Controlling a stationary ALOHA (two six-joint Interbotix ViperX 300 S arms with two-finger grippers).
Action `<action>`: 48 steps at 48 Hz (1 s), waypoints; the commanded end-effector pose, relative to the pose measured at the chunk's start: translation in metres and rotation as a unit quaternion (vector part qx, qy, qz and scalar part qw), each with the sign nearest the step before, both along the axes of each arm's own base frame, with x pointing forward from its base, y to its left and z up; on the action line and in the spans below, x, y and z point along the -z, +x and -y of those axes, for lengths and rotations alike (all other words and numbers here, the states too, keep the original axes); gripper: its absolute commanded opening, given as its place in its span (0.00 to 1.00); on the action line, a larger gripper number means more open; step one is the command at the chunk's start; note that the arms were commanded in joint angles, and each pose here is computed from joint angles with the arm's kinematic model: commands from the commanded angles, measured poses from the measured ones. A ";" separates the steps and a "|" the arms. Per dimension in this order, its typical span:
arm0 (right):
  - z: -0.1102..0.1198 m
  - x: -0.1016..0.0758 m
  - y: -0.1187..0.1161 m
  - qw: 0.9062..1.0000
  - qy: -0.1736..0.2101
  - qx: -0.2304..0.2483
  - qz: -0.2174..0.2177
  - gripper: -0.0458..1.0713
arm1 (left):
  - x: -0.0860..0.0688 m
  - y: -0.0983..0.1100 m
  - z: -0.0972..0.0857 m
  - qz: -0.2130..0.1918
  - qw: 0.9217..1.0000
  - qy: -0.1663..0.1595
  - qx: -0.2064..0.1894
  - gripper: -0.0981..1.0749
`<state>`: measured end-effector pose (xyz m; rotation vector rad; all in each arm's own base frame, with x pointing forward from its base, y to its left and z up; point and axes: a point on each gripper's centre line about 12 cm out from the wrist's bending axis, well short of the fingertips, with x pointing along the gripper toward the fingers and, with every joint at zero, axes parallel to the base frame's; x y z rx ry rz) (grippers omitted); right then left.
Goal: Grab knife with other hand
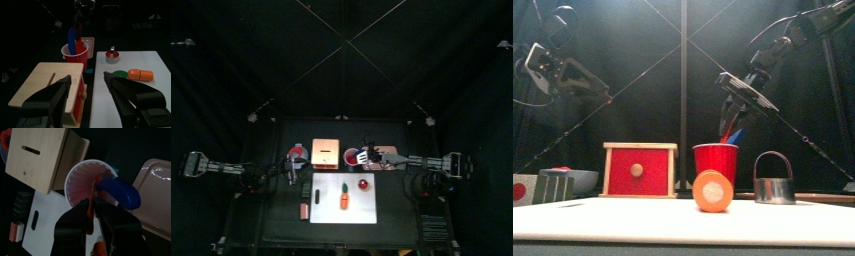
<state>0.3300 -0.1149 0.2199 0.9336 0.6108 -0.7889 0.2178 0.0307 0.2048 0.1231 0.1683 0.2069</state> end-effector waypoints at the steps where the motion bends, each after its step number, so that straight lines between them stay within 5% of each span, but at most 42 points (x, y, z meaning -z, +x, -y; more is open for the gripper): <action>1: 0.003 -0.014 0.003 1.000 -0.007 0.001 0.019 0.55 | -0.006 0.003 -0.001 0.010 1.000 0.002 -0.001 0.85; 20: 0.001 -0.042 -0.009 0.998 -0.034 -0.005 0.052 0.55 | -0.009 0.005 0.000 0.014 1.000 0.003 0.000 0.85; 33: -0.004 -0.063 -0.044 0.996 -0.070 -0.004 0.059 0.55 | -0.011 0.006 0.000 0.017 1.000 0.003 0.000 0.85; 48: -0.017 -0.092 -0.084 0.987 -0.105 -0.014 0.124 0.54 | -0.016 0.008 -0.001 0.024 1.000 0.001 -0.002 0.85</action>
